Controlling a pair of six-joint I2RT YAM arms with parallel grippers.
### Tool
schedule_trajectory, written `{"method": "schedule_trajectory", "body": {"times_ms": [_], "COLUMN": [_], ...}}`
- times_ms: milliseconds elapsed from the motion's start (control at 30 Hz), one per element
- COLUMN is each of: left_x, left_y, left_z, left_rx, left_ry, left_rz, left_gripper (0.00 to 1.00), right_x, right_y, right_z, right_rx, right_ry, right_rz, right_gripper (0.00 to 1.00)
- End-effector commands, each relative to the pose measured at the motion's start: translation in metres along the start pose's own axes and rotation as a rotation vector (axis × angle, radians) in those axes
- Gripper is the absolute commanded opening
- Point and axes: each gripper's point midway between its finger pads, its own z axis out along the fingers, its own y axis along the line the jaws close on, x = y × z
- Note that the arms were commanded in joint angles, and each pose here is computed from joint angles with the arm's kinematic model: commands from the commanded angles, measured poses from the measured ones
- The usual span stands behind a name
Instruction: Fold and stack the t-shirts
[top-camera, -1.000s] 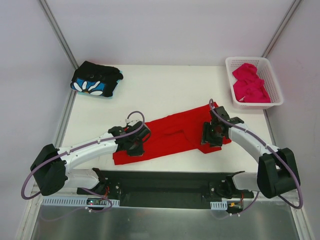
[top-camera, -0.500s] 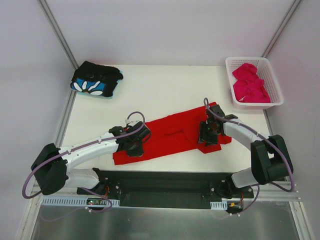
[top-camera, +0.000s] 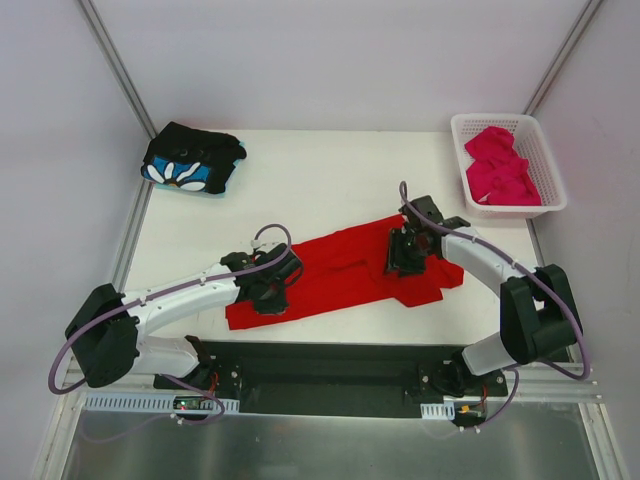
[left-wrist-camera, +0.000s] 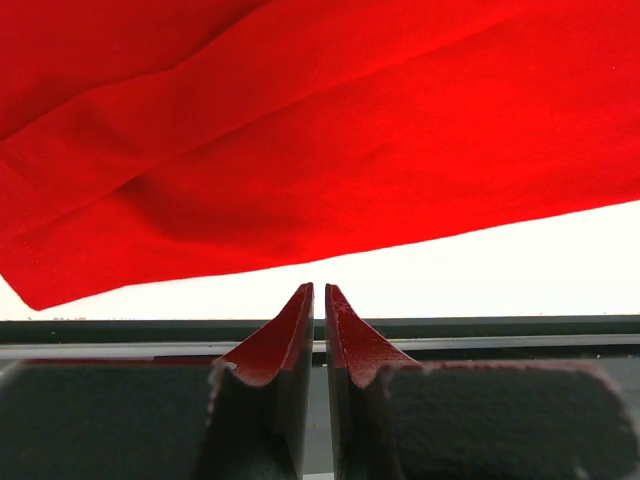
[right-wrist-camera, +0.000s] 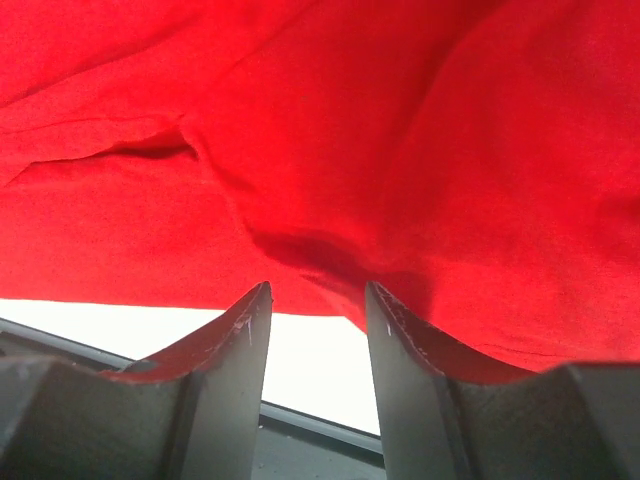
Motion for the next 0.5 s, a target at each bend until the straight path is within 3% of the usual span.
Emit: {"method": "schedule_trajectory", "body": {"times_ms": [0, 267, 467], "left_x": [-0.003, -0.001, -0.002], "left_y": [0.001, 0.006, 0.006], "left_z": [-0.006, -0.005, -0.006], "left_rx": [-0.011, -0.016, -0.013], "left_ry": [-0.027, -0.031, -0.034], "left_rz": [-0.005, -0.017, -0.018], "left_gripper": [0.09, 0.09, 0.09], "right_x": [0.007, 0.039, 0.030], "right_y": [0.021, 0.029, 0.017], "right_z": [-0.005, -0.001, -0.007], "right_rx": [-0.045, -0.043, 0.029], "right_ry": [0.039, 0.084, 0.041], "right_rz": [-0.016, -0.052, -0.090], "right_gripper": [0.45, 0.43, 0.45]}}
